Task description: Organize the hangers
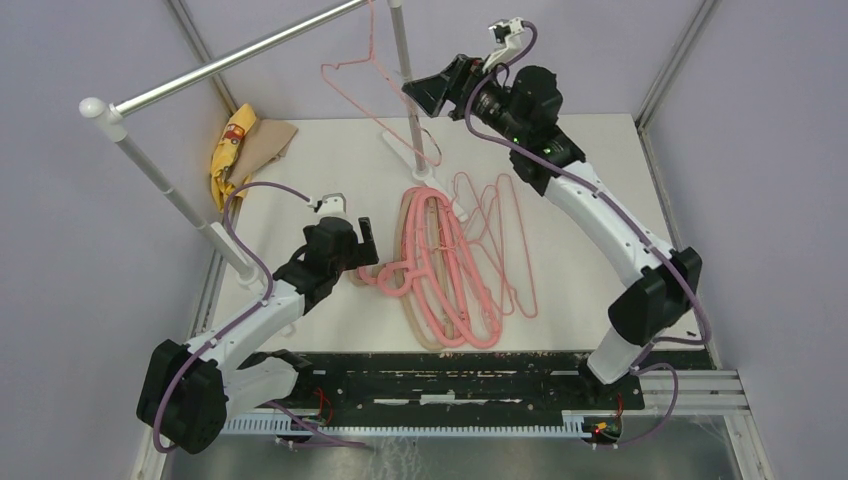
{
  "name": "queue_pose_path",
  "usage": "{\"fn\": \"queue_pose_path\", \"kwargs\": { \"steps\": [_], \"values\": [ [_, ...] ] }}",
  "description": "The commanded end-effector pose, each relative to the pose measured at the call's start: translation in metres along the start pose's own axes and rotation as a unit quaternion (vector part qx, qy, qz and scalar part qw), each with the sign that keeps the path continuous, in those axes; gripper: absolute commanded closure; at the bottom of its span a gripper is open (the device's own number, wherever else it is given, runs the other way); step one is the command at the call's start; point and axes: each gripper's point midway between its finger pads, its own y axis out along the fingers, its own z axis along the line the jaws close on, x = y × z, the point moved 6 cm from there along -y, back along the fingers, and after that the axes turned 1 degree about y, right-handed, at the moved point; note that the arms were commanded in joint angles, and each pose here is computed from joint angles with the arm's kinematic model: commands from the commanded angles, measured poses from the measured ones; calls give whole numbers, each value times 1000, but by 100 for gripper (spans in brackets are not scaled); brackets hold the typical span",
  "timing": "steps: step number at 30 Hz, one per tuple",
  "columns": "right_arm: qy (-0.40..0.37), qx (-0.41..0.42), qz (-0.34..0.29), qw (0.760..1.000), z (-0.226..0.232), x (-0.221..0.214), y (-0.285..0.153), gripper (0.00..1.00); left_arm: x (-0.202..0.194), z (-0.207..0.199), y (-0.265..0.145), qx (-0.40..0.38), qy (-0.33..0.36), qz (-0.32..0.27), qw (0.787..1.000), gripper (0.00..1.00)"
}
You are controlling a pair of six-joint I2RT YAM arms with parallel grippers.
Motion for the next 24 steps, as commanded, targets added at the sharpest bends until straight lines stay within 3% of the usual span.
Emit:
{"fn": "queue_pose_path", "kwargs": {
  "steps": [1, 6, 11, 16, 24],
  "values": [
    [-68, -48, -4, 997, 3, 9, -32, 3, 9, -5, -2, -7, -24, -22, 999, 1],
    [-147, -213, 58, 964, -17, -11, -72, 6, 9, -4, -2, -2, -26, -20, 999, 1],
    [-154, -334, 140, 919, -57, -70, -129, 14, 8, -4, -3, -1, -27, -16, 1000, 1],
    [-134, -373, 236, 887, -82, -131, -175, 22, 10, -6, -3, -4, -28, -17, 999, 1],
    [-94, -340, 376, 857, -90, -225, -202, 43, 7, -7, 2, -3, -23, -8, 1000, 1]
  ]
}}
